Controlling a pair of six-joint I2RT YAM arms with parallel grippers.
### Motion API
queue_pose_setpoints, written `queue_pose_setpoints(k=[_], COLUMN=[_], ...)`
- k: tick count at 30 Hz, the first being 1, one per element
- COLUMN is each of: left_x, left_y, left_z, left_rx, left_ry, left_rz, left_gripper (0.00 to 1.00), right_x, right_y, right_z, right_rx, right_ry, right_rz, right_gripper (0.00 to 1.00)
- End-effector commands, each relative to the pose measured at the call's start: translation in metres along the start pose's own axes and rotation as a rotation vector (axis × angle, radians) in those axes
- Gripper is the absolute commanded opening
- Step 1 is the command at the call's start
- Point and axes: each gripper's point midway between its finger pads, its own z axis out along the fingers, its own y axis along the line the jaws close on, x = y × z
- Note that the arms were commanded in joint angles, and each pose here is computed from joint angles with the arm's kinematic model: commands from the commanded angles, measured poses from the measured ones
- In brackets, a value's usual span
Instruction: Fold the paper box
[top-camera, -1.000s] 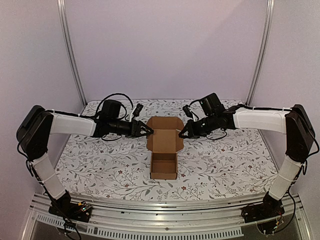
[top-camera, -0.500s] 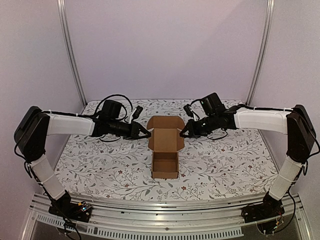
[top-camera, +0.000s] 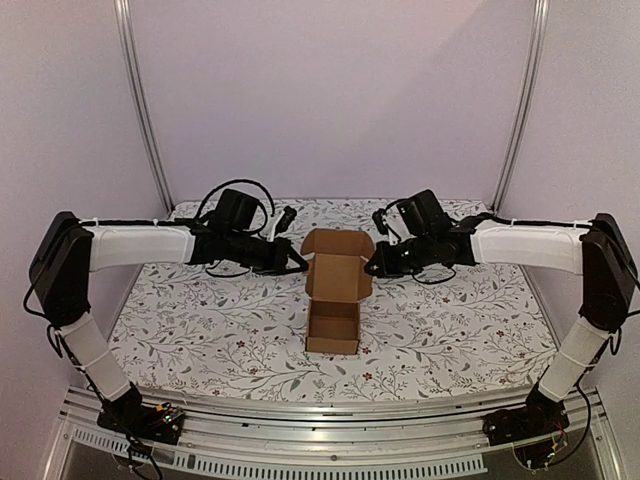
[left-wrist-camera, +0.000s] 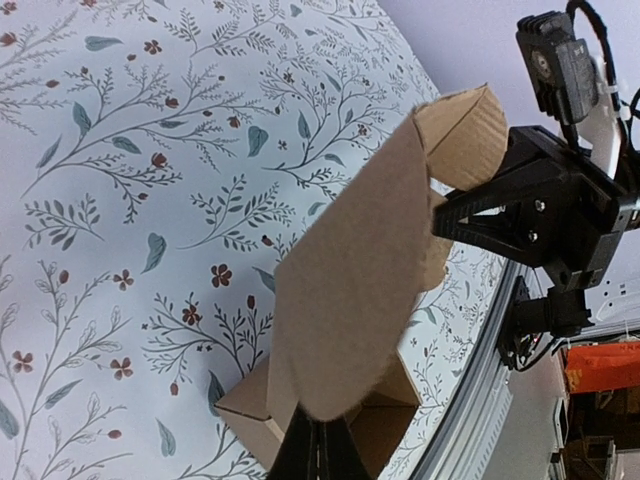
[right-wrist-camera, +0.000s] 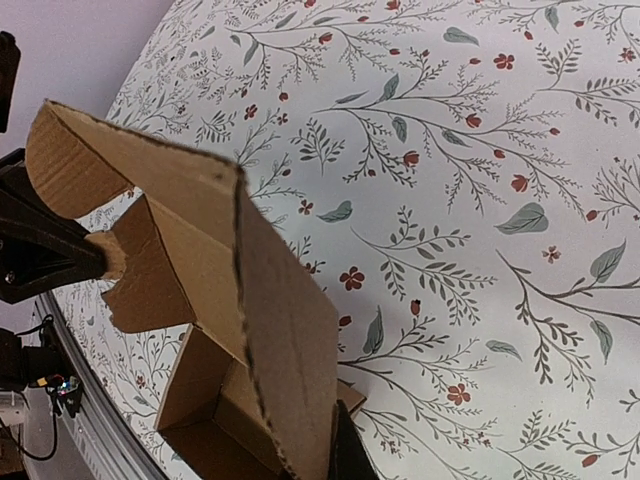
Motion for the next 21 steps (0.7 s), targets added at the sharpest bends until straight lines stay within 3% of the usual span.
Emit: queue_pose_setpoints(k=[1,7,16,21], left_x=[-0.006,-0.002,0.002,0.009], left_y=[-0.012,-0.010,-0.019,-0.014], left_z=[-0.006,-0.001,0.009,0.011], left_rx=[-0.057,-0.183,-0.238,-0.307], left_ry=[-0.013,0.015,0.013,0.020], left_rz=[0.010,0.016,0.008,0.012], left_gripper=[0.00,0.00,0.00,0.09], right_x=[-0.010,-0.009,-0.001,0.003], right_y=[-0.003,-0.004,-0.004,-0.007], right_z=[-0.016,-0.024,-0.027,-0.025], right_rx=[0.105,0.186,0.212,0.222], right_ry=[-0.093,-0.153,-0.160,-0.152], right_rz=[0.052,0.114,0.150,0.162], right_gripper=[0.00,0.00,0.00,0.00])
